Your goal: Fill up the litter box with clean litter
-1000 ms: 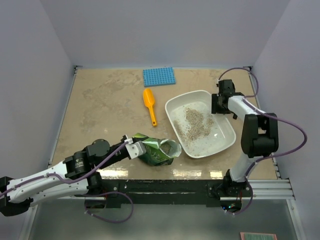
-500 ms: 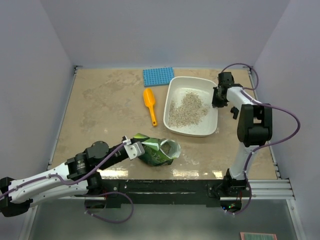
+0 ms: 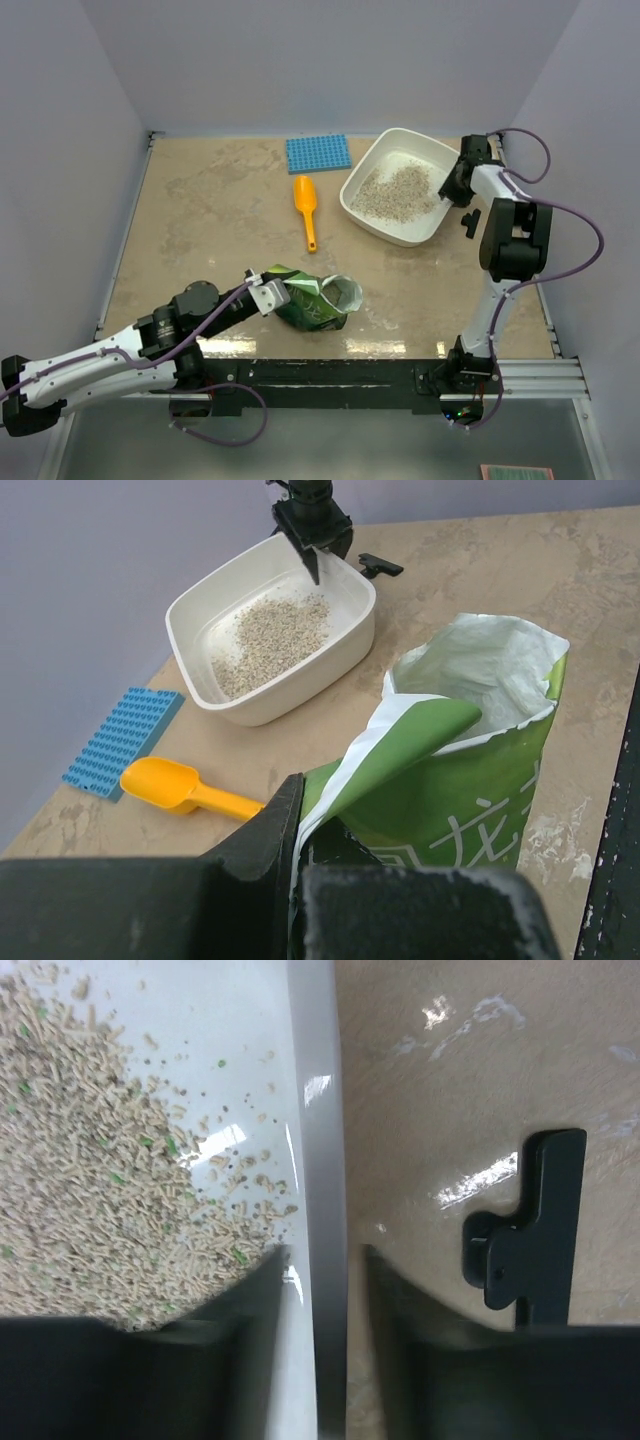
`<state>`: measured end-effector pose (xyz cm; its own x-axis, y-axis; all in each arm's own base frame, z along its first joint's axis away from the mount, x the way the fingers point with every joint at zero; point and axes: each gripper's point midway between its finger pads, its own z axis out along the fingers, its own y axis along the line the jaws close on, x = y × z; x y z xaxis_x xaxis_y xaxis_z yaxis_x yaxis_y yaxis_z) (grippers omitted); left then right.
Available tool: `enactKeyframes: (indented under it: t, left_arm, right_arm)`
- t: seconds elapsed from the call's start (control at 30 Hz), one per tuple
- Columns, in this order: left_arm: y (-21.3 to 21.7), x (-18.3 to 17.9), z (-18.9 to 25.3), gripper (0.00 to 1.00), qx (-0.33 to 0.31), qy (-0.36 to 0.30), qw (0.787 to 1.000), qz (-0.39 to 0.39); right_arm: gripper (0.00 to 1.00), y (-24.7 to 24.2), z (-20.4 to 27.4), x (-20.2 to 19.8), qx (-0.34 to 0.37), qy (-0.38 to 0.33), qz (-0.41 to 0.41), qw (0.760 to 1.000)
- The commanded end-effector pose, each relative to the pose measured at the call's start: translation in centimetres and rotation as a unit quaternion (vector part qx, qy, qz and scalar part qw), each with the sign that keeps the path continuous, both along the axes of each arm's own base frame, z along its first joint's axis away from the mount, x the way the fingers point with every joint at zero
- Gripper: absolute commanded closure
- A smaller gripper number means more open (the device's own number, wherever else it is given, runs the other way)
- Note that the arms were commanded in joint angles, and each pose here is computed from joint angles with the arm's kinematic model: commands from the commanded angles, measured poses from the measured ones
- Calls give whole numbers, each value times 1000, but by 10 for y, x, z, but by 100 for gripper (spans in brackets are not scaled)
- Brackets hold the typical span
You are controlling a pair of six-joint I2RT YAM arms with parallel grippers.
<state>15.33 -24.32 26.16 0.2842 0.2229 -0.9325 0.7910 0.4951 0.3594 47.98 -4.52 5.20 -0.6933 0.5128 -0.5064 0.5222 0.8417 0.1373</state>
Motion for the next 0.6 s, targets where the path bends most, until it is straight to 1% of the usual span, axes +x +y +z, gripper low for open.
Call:
enactKeyframes:
  t: [0.0, 0.07, 0.1, 0.13, 0.17, 0.23, 0.27, 0.3, 0.33, 0.37, 0.4, 0.43, 0.47, 0.5, 0.53, 0.57]
  left_arm:
    - [-3, 4, 21, 100, -50, -3, 999, 7]
    - [-3, 7, 26, 100, -57, -1, 998, 16]
    - [-3, 9, 32, 100, -63, -4, 998, 21]
    - [-2, 16, 33, 100, -68, 1, 997, 45]
    - [-2, 21, 46, 100, -82, 0, 995, 55]
    - [-11, 31, 45, 100, -70, 11, 995, 75]
    - [-14, 34, 61, 100, -83, 10, 993, 80]
    - [-20, 36, 65, 100, -83, 11, 993, 77]
    - [-31, 41, 60, 100, -69, 17, 995, 77]
    - [-36, 44, 78, 100, -87, 13, 993, 77]
    - [-43, 46, 83, 100, -90, 12, 993, 74]
    - [-55, 51, 81, 100, -83, 16, 994, 74]
    - [-59, 54, 99, 100, -101, 12, 992, 75]
    - [-65, 56, 106, 100, -105, 12, 992, 72]
    - [-76, 61, 103, 100, -97, 16, 993, 70]
    - [-78, 64, 124, 100, -113, 9, 991, 71]
  right_arm:
    - [37, 0, 44, 22, -7, -58, -10, 998]
    - [28, -1, 55, 19, -15, -68, -4, 998]
    - [26, -1, 75, 18, -19, -88, 6, 996]
    - [25, 0, 85, 16, -19, -98, 12, 995]
    - [23, 6, 110, 10, -12, -124, 24, 992]
    - [21, 14, 139, 5, -10, -168, 52, 984]
    - [17, 20, 141, -4, -2, -174, 66, 983]
    - [14, 32, 177, -12, 8, -222, 101, 970]
    - [11, 39, 189, -18, 13, -240, 120, 963]
    - [2, 48, 192, -26, 23, -249, 145, 957]
    - [2, 56, 218, -37, 15, -280, 175, 944]
    - [2, 64, 226, -44, 17, -285, 198, 938]
    - [2, 82, 238, -51, 7, -294, 218, 931]
    - [2, 93, 245, -58, -8, -296, 236, 925]
    - [2, 100, 260, -67, -17, -311, 249, 917]
    - [2, 107, 268, -71, -18, -318, 262, 911]
